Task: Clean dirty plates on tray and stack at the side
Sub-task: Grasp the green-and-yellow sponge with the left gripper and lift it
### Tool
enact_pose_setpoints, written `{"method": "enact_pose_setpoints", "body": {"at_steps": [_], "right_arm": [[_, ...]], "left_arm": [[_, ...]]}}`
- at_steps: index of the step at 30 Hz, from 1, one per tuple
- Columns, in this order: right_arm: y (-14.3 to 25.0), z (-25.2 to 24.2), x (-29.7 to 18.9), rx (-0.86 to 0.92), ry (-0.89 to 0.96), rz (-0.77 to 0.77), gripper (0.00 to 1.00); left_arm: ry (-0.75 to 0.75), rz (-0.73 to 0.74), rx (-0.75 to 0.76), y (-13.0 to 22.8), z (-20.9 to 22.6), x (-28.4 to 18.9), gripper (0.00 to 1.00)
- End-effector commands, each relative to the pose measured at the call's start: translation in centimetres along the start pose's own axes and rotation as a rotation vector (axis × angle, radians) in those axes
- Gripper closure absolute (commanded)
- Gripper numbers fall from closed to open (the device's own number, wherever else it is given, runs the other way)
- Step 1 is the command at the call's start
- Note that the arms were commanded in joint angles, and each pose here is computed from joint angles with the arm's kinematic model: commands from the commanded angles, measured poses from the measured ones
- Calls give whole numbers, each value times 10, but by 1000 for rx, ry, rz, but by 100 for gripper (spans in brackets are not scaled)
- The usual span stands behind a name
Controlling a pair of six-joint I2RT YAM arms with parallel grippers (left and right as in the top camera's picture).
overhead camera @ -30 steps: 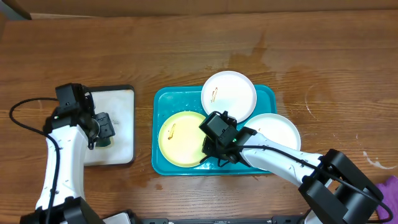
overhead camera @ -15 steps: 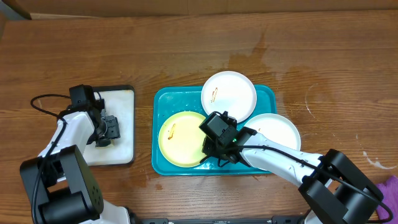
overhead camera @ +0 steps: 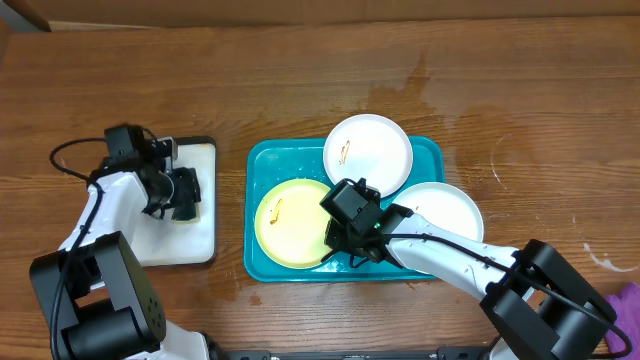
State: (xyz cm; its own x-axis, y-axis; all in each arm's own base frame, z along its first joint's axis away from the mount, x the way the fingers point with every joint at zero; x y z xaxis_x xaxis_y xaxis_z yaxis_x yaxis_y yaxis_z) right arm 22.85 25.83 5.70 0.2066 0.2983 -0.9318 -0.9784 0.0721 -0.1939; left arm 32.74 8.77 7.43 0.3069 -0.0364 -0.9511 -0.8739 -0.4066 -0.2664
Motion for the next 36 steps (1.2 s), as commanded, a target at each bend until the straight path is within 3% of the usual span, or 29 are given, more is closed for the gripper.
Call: {"method": "enact_pose_setpoints", "body": {"at_steps": [1, 8, 10, 13, 17, 18, 21, 25, 32, 36], "right_arm": [[-3, 4, -2, -7, -12, -12, 76], [-3, 4, -2, -7, -12, -12, 76], [-3, 4, -2, -7, -12, -12, 76], [-3, 4, -2, -7, -12, -12, 76], [-3, 4, -2, -7, -12, -12, 75], [-3, 4, -2, -7, -12, -12, 75], [-4, 4, -2, -7, -14, -14, 71], [-4, 4, -2, -7, -14, -14, 71], [-3, 4, -2, -7, -12, -12, 70], [-3, 4, -2, -7, -11, -11, 70]], "left_arm": [[-20, -32, 9, -10, 1, -3, 31], [-27, 8, 5, -6, 4, 16, 26], [-28, 18, 4, -5, 5, 22, 31], [-28, 13, 4, -7, 5, 25, 60], [-21, -47, 11, -19, 2, 13, 69], [-19, -55, 12, -20, 2, 9, 67], [-20, -50, 11, -17, 1, 0, 30], [-30, 30, -5, -1, 2, -3, 29], [-55, 143, -45, 22, 6, -5, 46], [-53, 138, -45, 21, 6, -5, 73]]}}
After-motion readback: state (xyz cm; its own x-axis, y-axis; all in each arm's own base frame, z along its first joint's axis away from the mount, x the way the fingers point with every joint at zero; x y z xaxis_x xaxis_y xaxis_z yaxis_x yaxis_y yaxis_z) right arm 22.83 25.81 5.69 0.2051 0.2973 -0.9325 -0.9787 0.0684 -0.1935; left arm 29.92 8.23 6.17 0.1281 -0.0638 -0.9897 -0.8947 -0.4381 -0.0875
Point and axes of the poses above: each gripper's point midway between its finger pads, its own x axis out along the fingers, its own z axis along the line the jaws close on, y = z × x, the point moved 5 cm from there along -x, back along the fingers, and after that the axes turned 12 degrees about -x, right-handed, at the moved point
